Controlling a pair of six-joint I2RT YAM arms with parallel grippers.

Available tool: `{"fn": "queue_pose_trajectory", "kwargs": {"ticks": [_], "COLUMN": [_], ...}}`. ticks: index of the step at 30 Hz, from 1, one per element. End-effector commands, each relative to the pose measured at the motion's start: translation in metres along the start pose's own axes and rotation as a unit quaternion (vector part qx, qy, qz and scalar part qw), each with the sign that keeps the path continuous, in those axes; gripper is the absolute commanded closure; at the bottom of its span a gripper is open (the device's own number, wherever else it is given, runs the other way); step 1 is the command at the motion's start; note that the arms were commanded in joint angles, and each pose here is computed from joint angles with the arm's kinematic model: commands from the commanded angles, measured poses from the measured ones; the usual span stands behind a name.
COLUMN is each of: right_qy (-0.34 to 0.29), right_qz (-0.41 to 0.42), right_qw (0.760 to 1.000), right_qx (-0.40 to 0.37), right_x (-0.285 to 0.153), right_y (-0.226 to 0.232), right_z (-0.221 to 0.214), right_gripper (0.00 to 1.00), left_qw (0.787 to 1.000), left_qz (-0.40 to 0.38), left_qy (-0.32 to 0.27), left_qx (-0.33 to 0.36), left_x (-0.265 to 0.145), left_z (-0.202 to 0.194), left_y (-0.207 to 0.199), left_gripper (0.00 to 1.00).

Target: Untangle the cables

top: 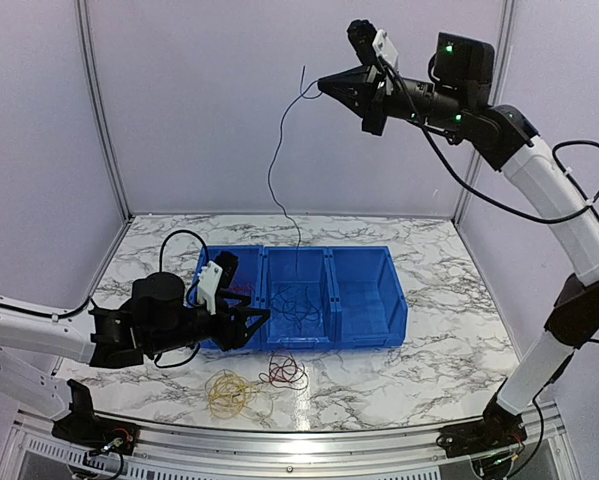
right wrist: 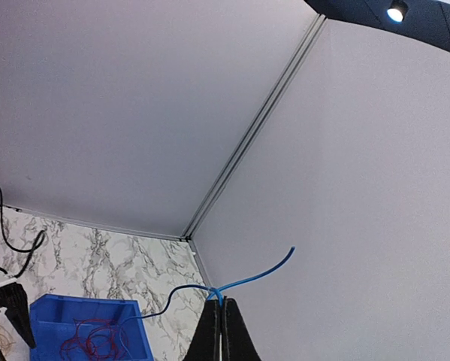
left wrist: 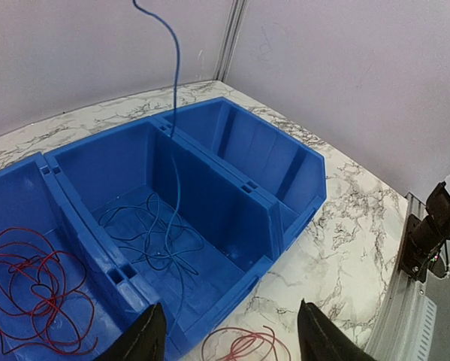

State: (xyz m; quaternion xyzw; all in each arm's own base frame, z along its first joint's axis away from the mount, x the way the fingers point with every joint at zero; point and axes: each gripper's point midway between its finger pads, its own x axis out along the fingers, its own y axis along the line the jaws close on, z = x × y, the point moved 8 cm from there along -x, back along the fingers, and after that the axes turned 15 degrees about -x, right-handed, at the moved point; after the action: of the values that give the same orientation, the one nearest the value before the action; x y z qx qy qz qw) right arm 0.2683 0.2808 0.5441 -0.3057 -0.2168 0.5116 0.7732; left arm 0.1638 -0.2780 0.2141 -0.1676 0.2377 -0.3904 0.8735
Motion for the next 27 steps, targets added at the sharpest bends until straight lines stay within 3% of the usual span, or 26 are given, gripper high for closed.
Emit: {"fn": "queue_pose_trajectory", "kwargs": {"ticks": [1,10,18,27], "right_qy": [0.042,0.126,0.197,0.274], "right_qz": [-0.022,-0.015,0.101,0.213], "right_qw": [0.999,0.992,0.973,0.936], "right_qx": [-0.017,-0.002,0.066,0.052], "right_x": [0.017,0.053,0.073,0.065], "right_y": [0.004,0.041,0.122,0.201], "right_z": [-0.026,-0.108,-0.199,-0.243], "right_gripper": [1.00,1.00,1.00,1.00], "left_qw": [0.999,0.993,0.991,0.990], "left_qz": [-0.002,0.027,0.028,0.052], "left_qy": [-0.039,-0.110,-0.120,-0.126], "left_qx": [-0.019,-0.030,-0.052,-0.042], "left_x": [-0.020,-0.061,-0.076,-0.079], "left_z": [0.007,0.012,0.003,-0.002], "left_y": [-0.002,0.017,0.027,0.036], "left_gripper": [0.38,0.37,0.37,0.37]}}
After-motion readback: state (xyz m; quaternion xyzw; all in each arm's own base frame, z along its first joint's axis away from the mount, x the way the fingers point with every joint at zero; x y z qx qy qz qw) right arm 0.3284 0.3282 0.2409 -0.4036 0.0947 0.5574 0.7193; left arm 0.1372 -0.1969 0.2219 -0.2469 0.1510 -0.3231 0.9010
